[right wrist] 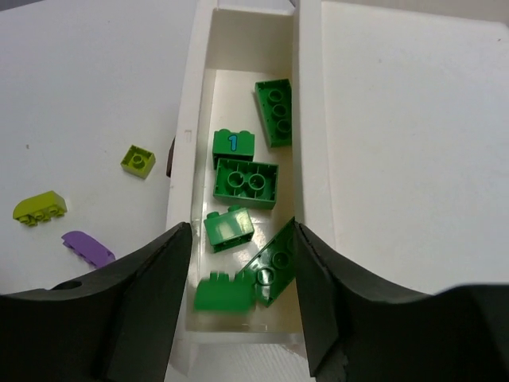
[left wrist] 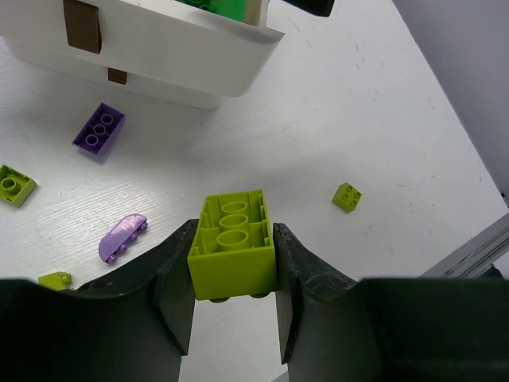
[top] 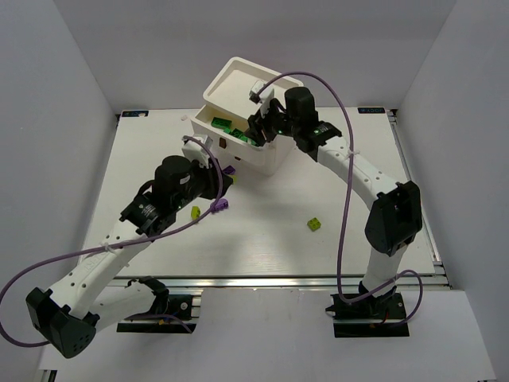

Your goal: Sort the legos into containers by color

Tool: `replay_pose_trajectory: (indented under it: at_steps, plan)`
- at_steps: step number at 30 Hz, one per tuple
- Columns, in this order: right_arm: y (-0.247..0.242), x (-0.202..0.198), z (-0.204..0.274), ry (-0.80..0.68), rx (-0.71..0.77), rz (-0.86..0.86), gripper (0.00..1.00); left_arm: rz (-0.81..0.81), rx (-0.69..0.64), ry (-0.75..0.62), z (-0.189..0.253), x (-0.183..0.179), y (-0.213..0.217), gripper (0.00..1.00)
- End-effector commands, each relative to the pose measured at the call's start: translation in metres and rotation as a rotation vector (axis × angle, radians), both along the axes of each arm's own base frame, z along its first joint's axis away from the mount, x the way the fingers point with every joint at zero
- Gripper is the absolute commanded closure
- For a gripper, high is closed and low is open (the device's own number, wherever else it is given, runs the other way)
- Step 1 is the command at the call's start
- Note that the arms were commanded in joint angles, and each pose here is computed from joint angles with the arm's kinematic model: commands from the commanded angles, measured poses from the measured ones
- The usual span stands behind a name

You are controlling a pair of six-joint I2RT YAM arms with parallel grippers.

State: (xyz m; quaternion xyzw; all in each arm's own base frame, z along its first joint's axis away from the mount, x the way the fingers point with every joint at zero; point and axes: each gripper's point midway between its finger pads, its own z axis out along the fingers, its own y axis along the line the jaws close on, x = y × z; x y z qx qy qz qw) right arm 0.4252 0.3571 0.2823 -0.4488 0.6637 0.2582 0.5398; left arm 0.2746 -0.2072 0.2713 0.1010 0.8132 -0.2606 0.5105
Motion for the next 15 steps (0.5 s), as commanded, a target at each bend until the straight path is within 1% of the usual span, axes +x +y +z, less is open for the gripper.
replay_pose_trajectory:
  at_steps: [1,5,6,8,9,10,11,12,13,15]
  plan:
    - [0.006,0.008,0.032,-0.061,0.043,-0.014,0.40,0.021,-0.047,-0.027,0.011,0.000,0.002,1.00]
    - [0.008,0.004,0.045,-0.068,0.060,0.022,0.37,0.029,-0.051,-0.023,0.010,0.000,0.003,1.00]
    - [0.017,-0.014,0.056,-0.071,0.093,0.124,0.38,0.043,-0.049,-0.021,0.010,0.000,0.005,1.00]
    - [0.021,-0.041,0.069,-0.116,0.108,0.273,0.60,0.066,-0.056,-0.015,0.009,-0.001,0.010,1.00]
    - [0.025,-0.066,0.071,-0.126,0.126,0.418,0.73,0.084,-0.057,-0.017,0.009,-0.001,0.013,1.00]
    - [0.026,-0.077,0.067,-0.182,0.104,0.503,0.86,0.094,-0.072,-0.019,0.011,-0.003,0.015,1.00]
    - [0.030,-0.090,0.061,-0.186,0.096,0.559,0.91,0.099,-0.076,-0.018,0.011,-0.004,0.016,1.00]
    - [0.031,-0.097,0.056,-0.180,0.092,0.605,1.00,0.106,-0.080,-0.016,0.009,-0.005,0.018,1.00]
    - [0.034,-0.098,0.035,-0.149,0.051,0.634,1.00,0.110,-0.087,-0.012,0.009,-0.008,0.020,1.00]
    - [0.044,-0.095,0.027,-0.148,0.002,0.623,1.00,0.123,-0.086,-0.005,0.006,-0.010,0.023,1.00]
